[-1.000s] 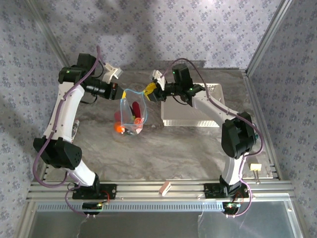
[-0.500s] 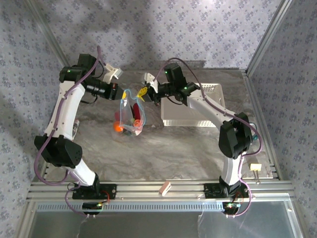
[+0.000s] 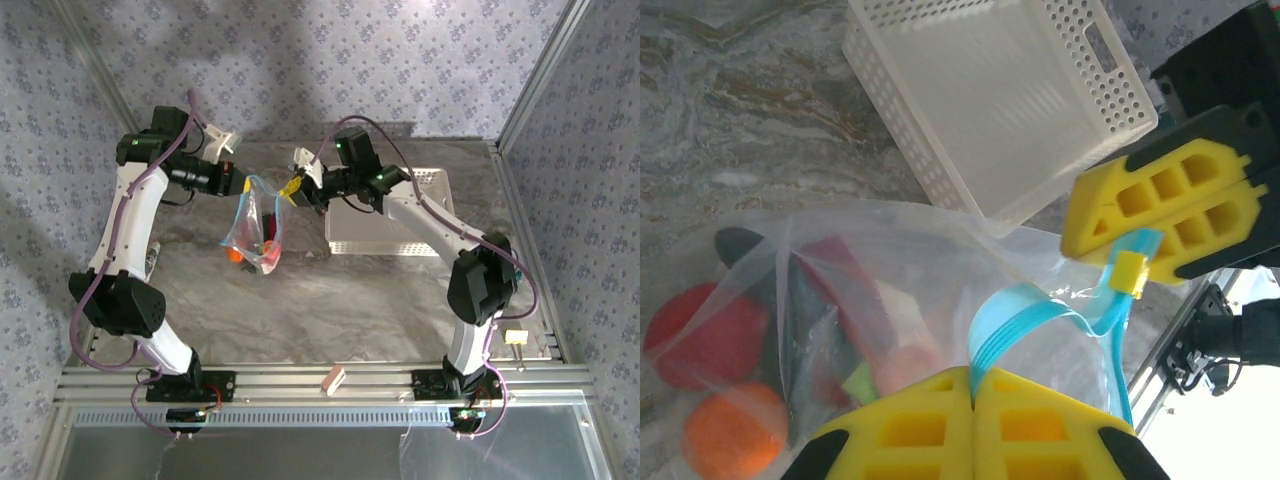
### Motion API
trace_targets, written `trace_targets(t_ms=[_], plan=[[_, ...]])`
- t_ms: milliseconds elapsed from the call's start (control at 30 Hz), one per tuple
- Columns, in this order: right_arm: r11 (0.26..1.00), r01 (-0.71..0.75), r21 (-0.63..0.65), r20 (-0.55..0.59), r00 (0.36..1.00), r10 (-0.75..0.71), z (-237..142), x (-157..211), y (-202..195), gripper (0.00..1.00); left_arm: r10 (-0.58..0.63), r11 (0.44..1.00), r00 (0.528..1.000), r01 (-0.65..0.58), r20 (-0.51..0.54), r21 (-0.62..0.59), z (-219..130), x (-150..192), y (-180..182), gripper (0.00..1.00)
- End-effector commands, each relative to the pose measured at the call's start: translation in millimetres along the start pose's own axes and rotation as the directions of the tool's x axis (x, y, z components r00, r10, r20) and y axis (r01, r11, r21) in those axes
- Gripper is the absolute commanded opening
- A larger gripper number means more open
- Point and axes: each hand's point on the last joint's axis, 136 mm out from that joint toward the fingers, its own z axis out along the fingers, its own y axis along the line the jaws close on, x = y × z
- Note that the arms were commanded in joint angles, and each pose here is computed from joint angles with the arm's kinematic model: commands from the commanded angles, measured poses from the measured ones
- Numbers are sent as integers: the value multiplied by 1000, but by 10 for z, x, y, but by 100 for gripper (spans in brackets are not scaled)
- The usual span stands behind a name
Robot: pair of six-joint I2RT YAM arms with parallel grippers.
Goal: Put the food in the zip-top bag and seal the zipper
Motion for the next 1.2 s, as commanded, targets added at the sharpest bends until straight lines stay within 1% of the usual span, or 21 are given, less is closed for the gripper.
trace_targets(t_ms=[0, 133, 200, 367, 467, 567, 700, 800, 833, 900, 1000, 1100, 1167], plan=[[993, -48, 104, 61, 997, 42, -296, -434, -52, 0, 2, 1000, 998, -3, 62, 14, -54, -168, -28, 12], [971, -183, 152, 60, 983, 176, -377, -572, -167, 0, 18, 1000, 996, -18, 84, 0, -95, -216, -36, 14], [954, -256, 157, 49, 967, 252, -397, -556, -231, 0, 31, 999, 994, -29, 101, -20, -128, -232, -24, 18], [879, -459, 132, 58, 888, 455, -456, -346, -451, 0, 58, 997, 979, -47, 198, -56, -342, -322, 12, 23], [838, -528, 136, 65, 849, 524, -492, -188, -581, 0, 58, 998, 970, -47, 238, -53, -426, -345, 35, 24], [813, -565, 144, 64, 825, 562, -505, -60, -665, 0, 74, 996, 962, -59, 264, -64, -431, -321, 54, 25], [781, -607, 144, 74, 794, 603, -535, 16, -773, 0, 95, 992, 947, -65, 308, -106, -412, -212, 100, 26], [763, -628, 150, 81, 777, 624, -560, 66, -860, 0, 96, 991, 933, -57, 346, -120, -380, -70, 118, 29], [760, -633, 150, 82, 774, 628, -565, 79, -885, 0, 111, 991, 923, -73, 369, -114, -378, -61, 87, 31], [752, -642, 150, 84, 766, 637, -563, 104, -923, 0, 135, 989, 920, -103, 368, -105, -302, 49, 12, 34], [743, -652, 150, 85, 757, 648, -574, 132, -970, 0, 180, 980, 925, -138, 335, -145, -187, 233, -55, 39], [739, -658, 141, 83, 752, 654, -561, 136, -974, 0, 176, 978, 937, -132, 302, -162, -96, 351, -4, 45], [739, -660, 136, 84, 751, 655, -557, 125, -974, 0, 169, 982, 943, -134, 288, -136, -25, 403, -3, 47]])
